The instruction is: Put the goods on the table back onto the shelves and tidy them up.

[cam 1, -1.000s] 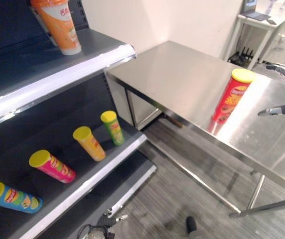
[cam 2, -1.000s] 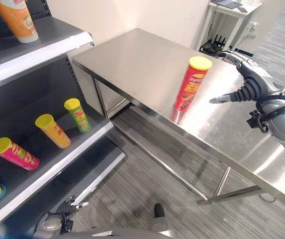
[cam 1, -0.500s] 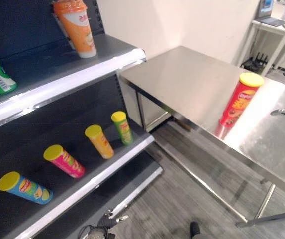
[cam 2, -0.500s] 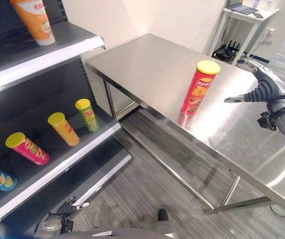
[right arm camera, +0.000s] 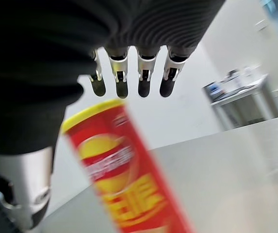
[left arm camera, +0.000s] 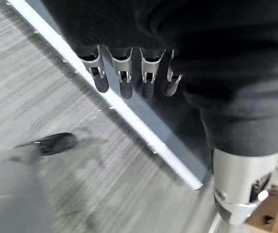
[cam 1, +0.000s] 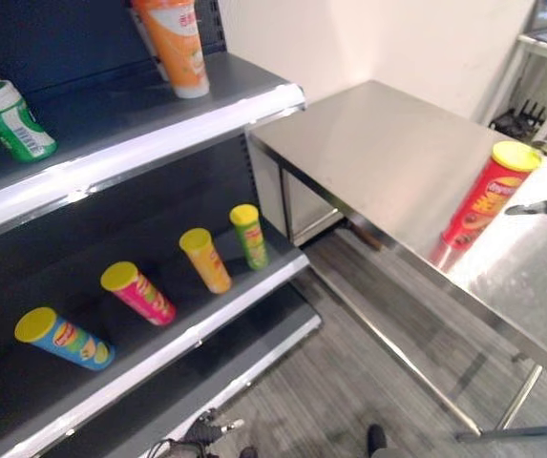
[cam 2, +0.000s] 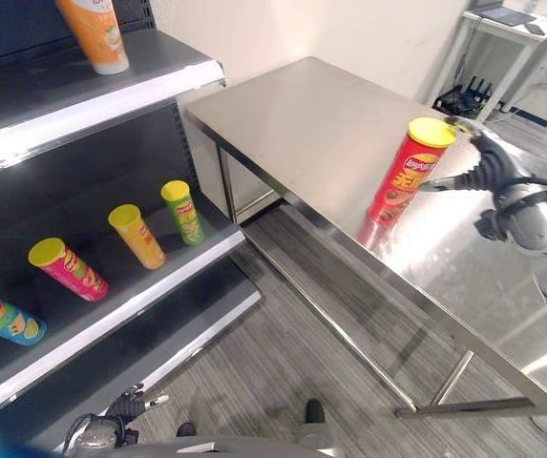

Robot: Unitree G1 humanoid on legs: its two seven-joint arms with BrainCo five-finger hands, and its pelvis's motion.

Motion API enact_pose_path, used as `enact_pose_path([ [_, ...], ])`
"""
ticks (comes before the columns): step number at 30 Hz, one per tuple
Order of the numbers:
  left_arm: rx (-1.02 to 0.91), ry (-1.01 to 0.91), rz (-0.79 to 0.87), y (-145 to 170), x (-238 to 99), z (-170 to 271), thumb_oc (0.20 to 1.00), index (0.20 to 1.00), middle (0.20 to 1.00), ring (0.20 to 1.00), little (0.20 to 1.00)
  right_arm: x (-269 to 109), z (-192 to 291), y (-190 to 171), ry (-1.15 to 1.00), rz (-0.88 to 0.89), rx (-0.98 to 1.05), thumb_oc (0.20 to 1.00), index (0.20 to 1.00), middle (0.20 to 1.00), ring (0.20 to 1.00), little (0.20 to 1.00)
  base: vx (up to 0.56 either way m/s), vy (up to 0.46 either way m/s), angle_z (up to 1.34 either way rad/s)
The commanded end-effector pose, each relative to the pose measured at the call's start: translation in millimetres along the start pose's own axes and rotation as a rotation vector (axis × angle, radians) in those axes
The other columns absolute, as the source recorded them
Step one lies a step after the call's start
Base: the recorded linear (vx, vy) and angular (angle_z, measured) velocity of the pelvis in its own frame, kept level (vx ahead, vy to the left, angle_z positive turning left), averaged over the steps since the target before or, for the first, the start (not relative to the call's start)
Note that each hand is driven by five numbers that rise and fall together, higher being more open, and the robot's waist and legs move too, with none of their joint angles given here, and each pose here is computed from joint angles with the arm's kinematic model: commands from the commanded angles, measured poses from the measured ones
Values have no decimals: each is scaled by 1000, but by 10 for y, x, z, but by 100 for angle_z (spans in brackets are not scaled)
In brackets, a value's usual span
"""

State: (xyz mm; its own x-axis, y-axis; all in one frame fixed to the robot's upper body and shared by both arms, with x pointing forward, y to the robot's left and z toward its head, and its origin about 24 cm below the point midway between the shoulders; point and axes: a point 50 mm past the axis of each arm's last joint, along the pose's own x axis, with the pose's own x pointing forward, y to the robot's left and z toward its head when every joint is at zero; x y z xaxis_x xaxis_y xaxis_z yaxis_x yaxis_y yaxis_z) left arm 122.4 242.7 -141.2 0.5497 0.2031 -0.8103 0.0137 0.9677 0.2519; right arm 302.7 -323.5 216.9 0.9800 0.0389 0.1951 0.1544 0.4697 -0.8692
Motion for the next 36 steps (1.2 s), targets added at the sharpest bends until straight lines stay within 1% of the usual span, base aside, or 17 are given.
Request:
enact_pose_path([
  [1, -2, -64, 83, 300, 59, 244, 1000, 1000, 1000, 1000, 1000, 177, 351, -72, -152, -54, 34, 1000, 1000, 1000, 1000, 1000, 8, 8, 6],
  [7, -30, -35, 87, 305, 33, 133, 1000, 1000, 1000, 1000, 1000, 174, 343, -109, -151, -68, 2, 1000, 1000, 1000, 1000, 1000, 4, 1, 2],
  [27, -57, -35, 93, 321, 27, 123, 1000, 1000, 1000, 1000, 1000, 113, 268, -241, -117, -78, -95, 1000, 1000, 1000, 1000, 1000, 1, 1, 2],
  [30, -62, -34, 88, 310, 29, 121, 1000, 1000, 1000, 1000, 1000, 92, 211, -252, -92, -69, -92, 1000, 1000, 1000, 1000, 1000, 0, 0, 0],
  [36, -57, -31, 78, 287, 25, 103, 1000, 1000, 1000, 1000, 1000, 64, -102, -236, 53, -62, -66, 1000, 1000, 1000, 1000, 1000, 0, 0, 0],
])
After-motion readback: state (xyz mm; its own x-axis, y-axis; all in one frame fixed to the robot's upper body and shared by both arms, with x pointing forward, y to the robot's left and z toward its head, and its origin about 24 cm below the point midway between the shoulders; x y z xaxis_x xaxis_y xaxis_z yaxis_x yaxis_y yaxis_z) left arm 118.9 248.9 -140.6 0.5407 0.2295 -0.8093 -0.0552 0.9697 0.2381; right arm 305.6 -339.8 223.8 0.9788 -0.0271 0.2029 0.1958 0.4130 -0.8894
